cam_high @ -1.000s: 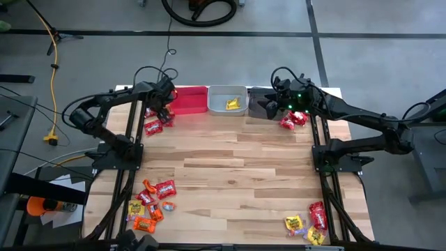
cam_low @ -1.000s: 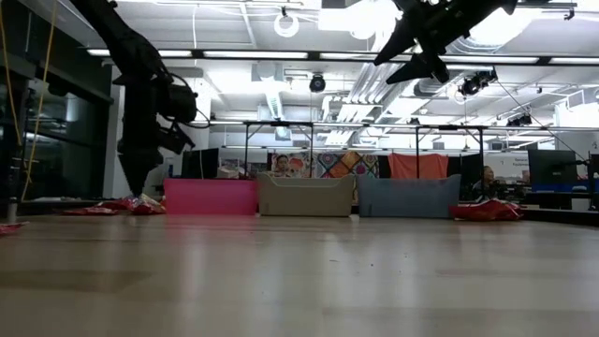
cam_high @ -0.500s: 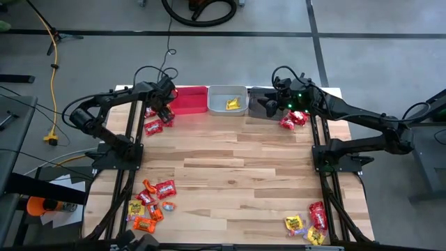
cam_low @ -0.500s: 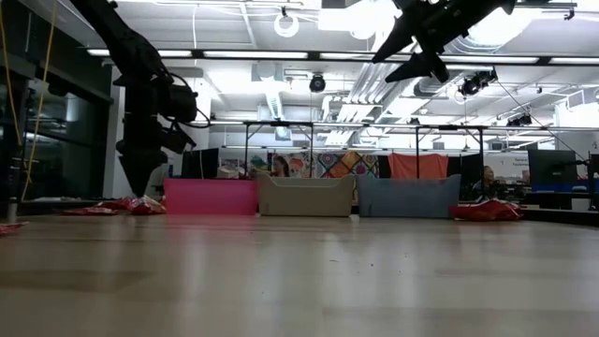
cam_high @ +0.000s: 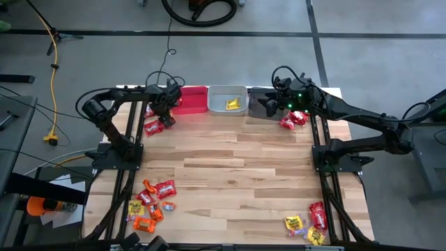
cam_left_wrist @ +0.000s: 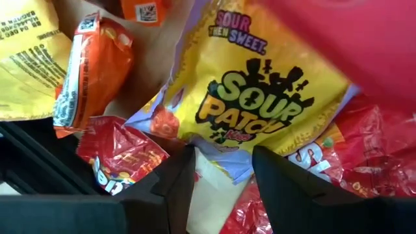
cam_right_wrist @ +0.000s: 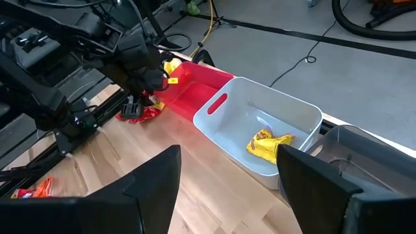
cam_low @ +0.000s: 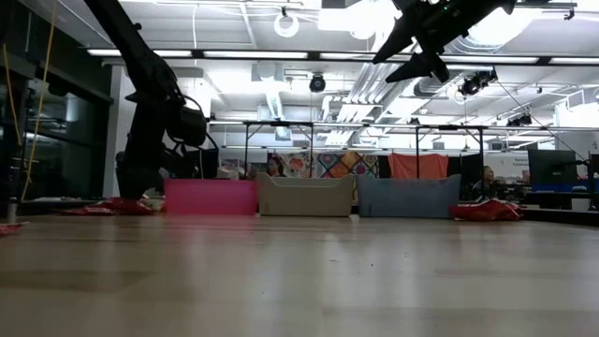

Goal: Sort candy
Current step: Put the yellow candy into the gray bin

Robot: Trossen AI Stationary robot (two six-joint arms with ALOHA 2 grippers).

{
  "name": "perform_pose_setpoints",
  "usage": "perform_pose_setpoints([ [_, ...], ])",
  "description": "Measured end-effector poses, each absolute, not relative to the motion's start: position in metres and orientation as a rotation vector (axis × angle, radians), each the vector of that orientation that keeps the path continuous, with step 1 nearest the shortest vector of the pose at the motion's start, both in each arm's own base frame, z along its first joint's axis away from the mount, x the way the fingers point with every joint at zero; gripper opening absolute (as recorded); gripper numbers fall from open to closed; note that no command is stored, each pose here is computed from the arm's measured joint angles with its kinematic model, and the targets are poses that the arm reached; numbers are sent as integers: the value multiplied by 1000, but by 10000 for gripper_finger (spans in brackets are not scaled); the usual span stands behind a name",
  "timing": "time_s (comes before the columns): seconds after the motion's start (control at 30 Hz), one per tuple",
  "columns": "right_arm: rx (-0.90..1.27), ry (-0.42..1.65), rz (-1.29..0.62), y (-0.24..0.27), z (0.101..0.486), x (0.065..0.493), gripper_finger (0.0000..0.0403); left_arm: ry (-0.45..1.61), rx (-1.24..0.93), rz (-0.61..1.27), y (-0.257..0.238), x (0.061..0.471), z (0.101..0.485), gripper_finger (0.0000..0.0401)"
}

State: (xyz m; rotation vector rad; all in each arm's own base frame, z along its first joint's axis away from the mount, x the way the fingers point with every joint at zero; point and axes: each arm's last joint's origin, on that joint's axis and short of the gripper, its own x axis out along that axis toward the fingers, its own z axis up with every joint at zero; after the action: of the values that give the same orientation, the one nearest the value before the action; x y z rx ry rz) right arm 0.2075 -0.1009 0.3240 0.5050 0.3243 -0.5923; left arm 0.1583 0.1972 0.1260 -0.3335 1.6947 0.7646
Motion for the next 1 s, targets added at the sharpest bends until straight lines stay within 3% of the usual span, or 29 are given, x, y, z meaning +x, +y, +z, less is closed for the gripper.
perform_pose_setpoints([
  [0.13, 505, 324, -592, -101, 324, 207, 250, 1680, -307, 772, 196, 160, 129, 135],
  [0.33, 505, 324, -592, -101, 324, 207, 250, 1590, -314, 744, 193, 156, 148, 13],
  [0.83, 505, 324, -591, -101, 324, 208, 250, 1212, -285, 784, 139, 110, 258, 0],
  [1.0, 497, 326, -589, -101, 324, 208, 250, 924, -315, 685, 122, 110, 289, 0],
])
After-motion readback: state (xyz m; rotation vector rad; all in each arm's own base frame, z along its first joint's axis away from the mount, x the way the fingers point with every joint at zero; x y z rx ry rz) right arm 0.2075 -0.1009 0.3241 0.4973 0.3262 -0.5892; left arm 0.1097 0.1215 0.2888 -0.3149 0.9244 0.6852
